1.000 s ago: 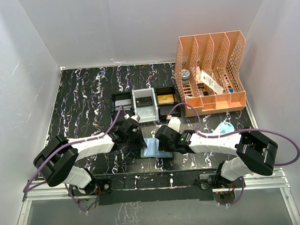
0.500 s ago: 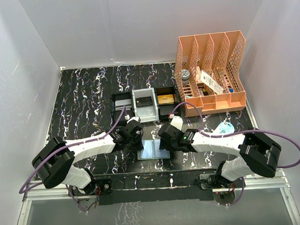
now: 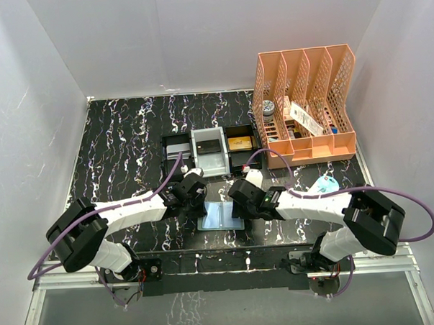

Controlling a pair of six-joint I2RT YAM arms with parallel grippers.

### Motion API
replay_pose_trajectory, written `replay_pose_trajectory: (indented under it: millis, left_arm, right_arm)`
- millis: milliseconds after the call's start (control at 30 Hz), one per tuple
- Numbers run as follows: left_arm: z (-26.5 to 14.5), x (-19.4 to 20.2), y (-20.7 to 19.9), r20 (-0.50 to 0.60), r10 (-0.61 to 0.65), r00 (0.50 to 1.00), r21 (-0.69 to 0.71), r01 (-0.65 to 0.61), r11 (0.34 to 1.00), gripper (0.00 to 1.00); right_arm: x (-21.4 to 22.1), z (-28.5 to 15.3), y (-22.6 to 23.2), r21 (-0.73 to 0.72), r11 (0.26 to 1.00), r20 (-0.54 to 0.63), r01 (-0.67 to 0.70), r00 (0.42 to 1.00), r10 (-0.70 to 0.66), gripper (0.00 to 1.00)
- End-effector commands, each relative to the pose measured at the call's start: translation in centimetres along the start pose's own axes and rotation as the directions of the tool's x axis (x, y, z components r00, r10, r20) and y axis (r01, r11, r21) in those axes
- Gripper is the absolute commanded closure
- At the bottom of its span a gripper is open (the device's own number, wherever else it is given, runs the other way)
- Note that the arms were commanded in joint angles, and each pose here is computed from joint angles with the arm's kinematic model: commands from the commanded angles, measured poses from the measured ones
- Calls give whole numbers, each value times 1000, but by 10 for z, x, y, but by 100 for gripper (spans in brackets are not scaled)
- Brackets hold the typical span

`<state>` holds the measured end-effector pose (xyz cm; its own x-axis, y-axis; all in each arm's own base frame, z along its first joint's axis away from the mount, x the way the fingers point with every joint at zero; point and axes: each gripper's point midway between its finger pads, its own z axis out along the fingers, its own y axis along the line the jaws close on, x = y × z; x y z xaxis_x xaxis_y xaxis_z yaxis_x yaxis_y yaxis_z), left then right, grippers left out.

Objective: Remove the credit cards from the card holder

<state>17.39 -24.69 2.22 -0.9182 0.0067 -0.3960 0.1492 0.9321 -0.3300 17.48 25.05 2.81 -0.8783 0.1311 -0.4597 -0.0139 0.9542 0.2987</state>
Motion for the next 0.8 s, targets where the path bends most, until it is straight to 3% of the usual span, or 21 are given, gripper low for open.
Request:
replay_pose_trajectory:
  millis: [0,67,167,233,433,533,767]
  left_arm:
    - [-2,1,-10,-9,20,1000,50,-19,999,100]
    - [-1,2,-10,-14,18,1000,47,-18,999,100]
    - [0,4,-7,-21,13,1000,27,-13,1000,100]
    - [-1,3,-3,-19,9,1000,3,-9,1000,100]
    - [-3,0,1,-4,-3,1000,-24,2,1000,100]
    - [-3,0,0,-6,-3,1000,-21,3,1000,100]
    - [-3,0,-1,-8,-4,1000,-16,4,1000,100]
  right_arm:
    - [1,5,16,-66,998,-12,-8,1000,7,65]
    - [2,5,18,-74,997,-17,-2,1000,0,70]
    - [-3,3,13,-24,1000,-13,17,1000,-18,56]
    - [-10,-2,8,15,1000,11,26,1000,-26,53]
    - [-28,-20,16,-10,1000,66,27,997,-26,52]
    - [-24,-19,27,-75,996,46,43,998,-40,52]
    - [-12,-7,23,-67,998,15,20,1000,-19,54]
